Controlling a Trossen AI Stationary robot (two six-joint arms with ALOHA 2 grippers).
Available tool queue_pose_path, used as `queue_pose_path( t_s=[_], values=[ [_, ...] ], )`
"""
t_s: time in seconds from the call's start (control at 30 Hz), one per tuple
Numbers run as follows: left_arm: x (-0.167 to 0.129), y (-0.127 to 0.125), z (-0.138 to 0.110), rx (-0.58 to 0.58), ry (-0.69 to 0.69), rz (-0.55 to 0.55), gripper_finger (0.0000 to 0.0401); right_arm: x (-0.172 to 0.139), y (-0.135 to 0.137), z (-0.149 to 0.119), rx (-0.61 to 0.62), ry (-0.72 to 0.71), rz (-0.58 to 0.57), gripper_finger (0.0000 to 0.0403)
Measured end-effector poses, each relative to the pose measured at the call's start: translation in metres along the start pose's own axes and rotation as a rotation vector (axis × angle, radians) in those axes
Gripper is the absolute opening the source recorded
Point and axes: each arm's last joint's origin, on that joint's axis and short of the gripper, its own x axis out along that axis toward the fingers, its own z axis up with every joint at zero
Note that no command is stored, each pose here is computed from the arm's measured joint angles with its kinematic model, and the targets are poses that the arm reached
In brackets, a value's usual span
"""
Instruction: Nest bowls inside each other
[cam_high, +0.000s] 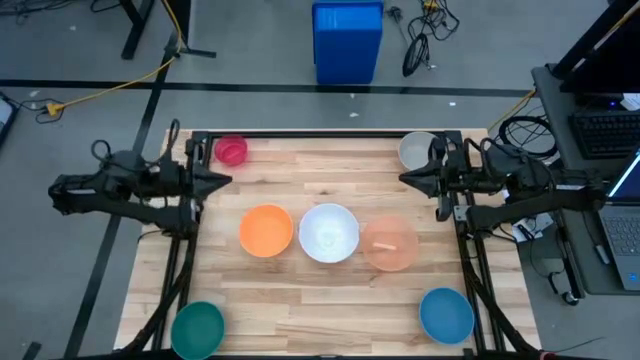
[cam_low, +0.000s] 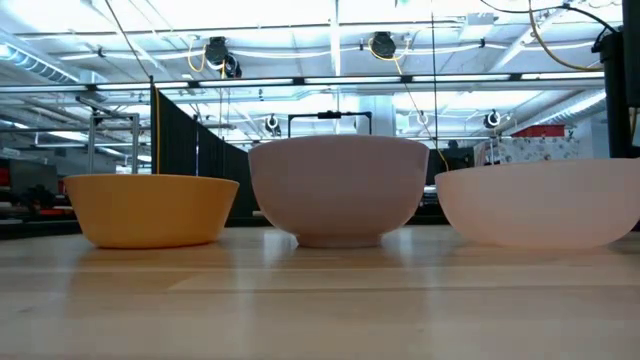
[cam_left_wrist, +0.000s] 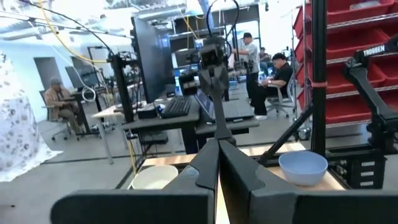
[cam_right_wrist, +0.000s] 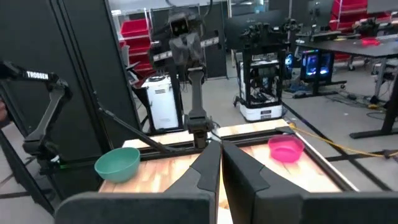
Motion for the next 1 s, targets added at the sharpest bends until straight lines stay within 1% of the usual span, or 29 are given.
queue_pose_path(
  t_s=[0.13,0.23,0.33,0.4,0.53,0.63,0.7,0.73,0.8,0.9,1.0],
  values=[
    [0.009,0.002,0.02,0.003,-0.003,0.001,0.0,0.004,0.003,0.0,-0.053,-0.009,0.019,0.0],
    [0.012,0.005,0.034,0.03,-0.043,0.026,0.0,0.007,0.007,0.0,-0.068,-0.018,0.049,0.0],
    [0.012,0.006,0.038,0.037,-0.052,0.03,0.0,0.008,0.014,-0.003,-0.075,0.011,0.093,0.0],
    [0.011,0.005,0.035,-0.008,-0.021,0.023,0.0,0.011,0.02,-0.007,-0.081,0.044,0.127,0.0],
    [0.014,0.002,0.021,-0.127,0.122,-0.011,0.0,0.019,0.034,-0.021,-0.103,0.147,0.192,0.0014],
    [0.023,-0.002,0.008,-0.159,0.216,-0.018,0.0,0.027,0.043,-0.031,-0.079,0.221,0.227,0.0036],
    [0.031,-0.004,-0.001,-0.16,0.258,-0.02,0.0,0.031,0.048,-0.04,-0.072,0.299,0.271,0.0054],
    [0.034,-0.005,-0.006,-0.158,0.278,-0.022,0.0,0.033,0.05,-0.044,-0.057,0.34,0.28,0.0063],
    [0.039,-0.007,-0.014,-0.154,0.313,-0.024,0.0,0.034,0.051,-0.054,0.028,0.439,0.255,0.008],
    [0.047,-0.01,-0.023,-0.167,0.351,-0.018,0.0,0.033,0.047,-0.067,0.195,0.591,0.143,0.0102],
    [0.056,-0.012,-0.029,-0.177,0.378,-0.006,0.0,0.03,0.044,-0.08,0.312,0.73,0.032,0.0123]
  ],
)
